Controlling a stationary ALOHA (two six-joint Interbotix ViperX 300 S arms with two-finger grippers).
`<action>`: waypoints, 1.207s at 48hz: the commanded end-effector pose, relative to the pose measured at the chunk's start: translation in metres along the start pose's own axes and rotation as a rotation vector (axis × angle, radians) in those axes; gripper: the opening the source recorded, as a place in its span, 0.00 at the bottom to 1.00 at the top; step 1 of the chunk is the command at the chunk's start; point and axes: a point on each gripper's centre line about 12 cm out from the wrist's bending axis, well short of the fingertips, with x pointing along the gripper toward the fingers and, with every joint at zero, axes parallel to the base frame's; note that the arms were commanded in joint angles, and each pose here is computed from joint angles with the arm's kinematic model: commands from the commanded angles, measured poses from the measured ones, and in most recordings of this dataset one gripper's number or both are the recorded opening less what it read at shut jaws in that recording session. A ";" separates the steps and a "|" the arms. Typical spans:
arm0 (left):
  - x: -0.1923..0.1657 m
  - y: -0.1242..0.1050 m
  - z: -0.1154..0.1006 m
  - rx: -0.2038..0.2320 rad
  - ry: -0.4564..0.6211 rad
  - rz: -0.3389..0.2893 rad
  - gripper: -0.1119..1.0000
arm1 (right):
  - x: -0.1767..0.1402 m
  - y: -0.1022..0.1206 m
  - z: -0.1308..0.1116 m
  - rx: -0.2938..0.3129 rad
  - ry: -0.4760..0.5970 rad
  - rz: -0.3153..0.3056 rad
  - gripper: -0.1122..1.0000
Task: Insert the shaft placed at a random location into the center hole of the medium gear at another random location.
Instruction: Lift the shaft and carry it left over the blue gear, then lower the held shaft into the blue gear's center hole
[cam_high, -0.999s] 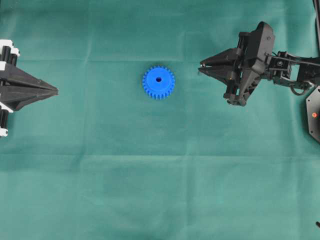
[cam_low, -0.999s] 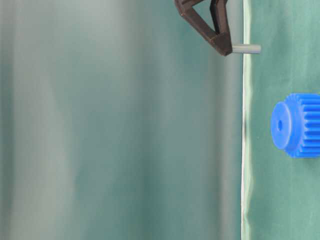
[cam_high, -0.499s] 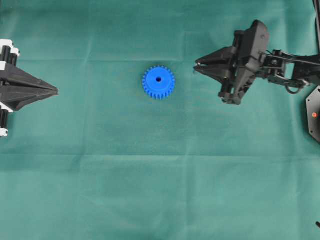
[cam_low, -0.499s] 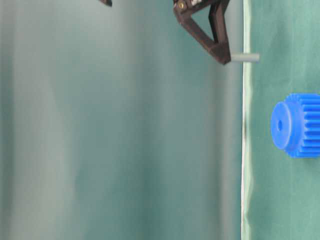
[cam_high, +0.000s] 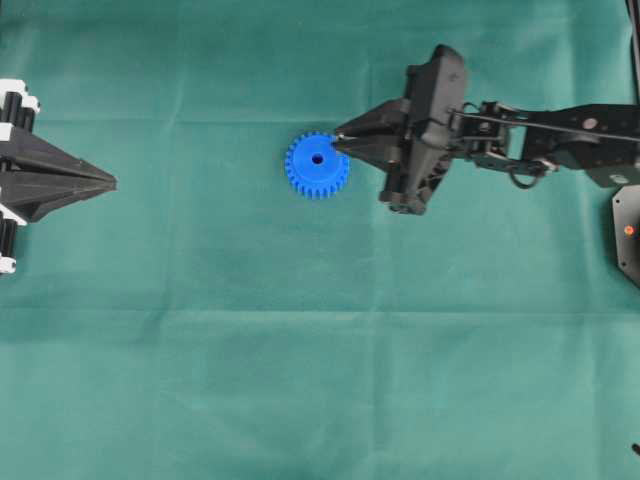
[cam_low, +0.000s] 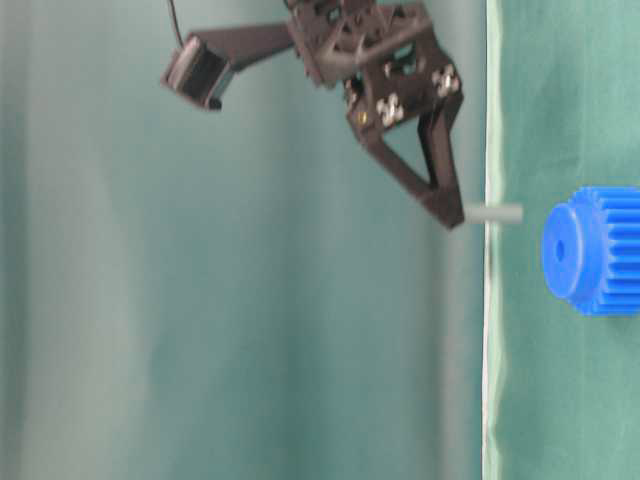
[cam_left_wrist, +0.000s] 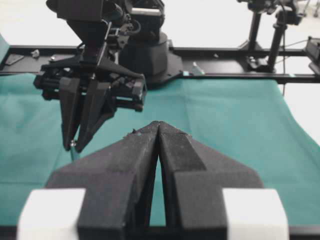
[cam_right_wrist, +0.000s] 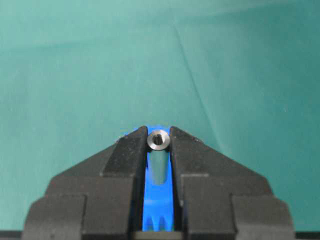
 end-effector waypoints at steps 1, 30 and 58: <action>0.003 0.000 0.008 0.000 -0.020 -0.002 0.10 | 0.007 0.003 0.017 -0.015 -0.037 0.006 0.22; 0.003 0.000 0.007 0.000 -0.017 -0.002 0.10 | 0.019 0.003 0.016 -0.018 -0.028 0.004 0.22; 0.003 0.000 0.008 0.000 -0.020 -0.002 0.10 | 0.026 0.001 0.002 -0.018 0.003 -0.002 0.22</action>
